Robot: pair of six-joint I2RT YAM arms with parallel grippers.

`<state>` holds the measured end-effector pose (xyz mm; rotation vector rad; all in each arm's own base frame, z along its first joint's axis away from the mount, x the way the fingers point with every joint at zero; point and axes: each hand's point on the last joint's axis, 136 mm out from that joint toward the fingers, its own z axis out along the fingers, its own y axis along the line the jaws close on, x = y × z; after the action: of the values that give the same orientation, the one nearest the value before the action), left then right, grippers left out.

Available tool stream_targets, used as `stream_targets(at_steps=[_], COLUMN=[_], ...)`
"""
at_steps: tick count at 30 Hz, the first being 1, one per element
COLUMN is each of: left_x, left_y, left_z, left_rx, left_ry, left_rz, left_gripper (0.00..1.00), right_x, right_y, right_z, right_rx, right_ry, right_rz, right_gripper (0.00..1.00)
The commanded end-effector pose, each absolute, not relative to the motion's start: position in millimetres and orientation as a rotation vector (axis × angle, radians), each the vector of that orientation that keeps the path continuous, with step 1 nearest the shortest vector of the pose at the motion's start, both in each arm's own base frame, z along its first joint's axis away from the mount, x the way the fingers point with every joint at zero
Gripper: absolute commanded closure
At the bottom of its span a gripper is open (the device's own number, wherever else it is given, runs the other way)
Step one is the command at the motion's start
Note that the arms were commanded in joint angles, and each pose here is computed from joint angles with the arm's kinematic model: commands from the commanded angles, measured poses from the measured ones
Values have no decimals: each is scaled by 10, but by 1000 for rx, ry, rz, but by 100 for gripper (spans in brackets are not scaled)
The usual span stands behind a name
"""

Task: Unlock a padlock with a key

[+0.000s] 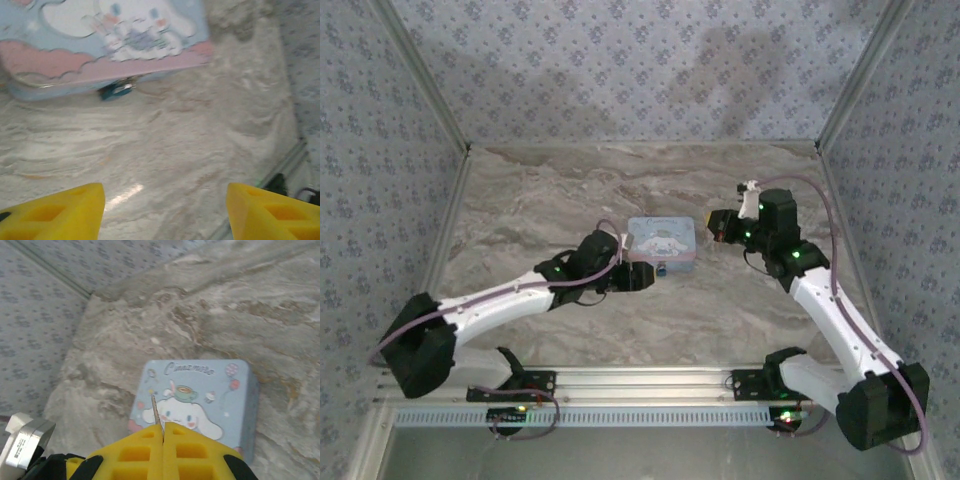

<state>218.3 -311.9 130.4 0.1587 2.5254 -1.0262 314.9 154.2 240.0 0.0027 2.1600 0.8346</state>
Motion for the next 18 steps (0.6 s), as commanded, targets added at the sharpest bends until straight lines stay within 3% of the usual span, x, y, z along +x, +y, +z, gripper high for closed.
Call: stream_targets(at_steps=[1,10,18], left_x=[2354,2853,3170], left_y=[-3290,-3292,-3332], left_z=[1438,1181,1279], left_rx=[139,48,67], left_ry=[2433,2406,2356], left_rz=[-1082,-1014,-999], left_gripper=[33,32,31], right_x=[3237,3300,3349], right_y=[1398,1372,1369], right_z=[2226,1934,1691], right_rx=[24,45,38], right_ry=[2198,2258,2315], right_rz=[698,623,560], right_gripper=[100,100,100])
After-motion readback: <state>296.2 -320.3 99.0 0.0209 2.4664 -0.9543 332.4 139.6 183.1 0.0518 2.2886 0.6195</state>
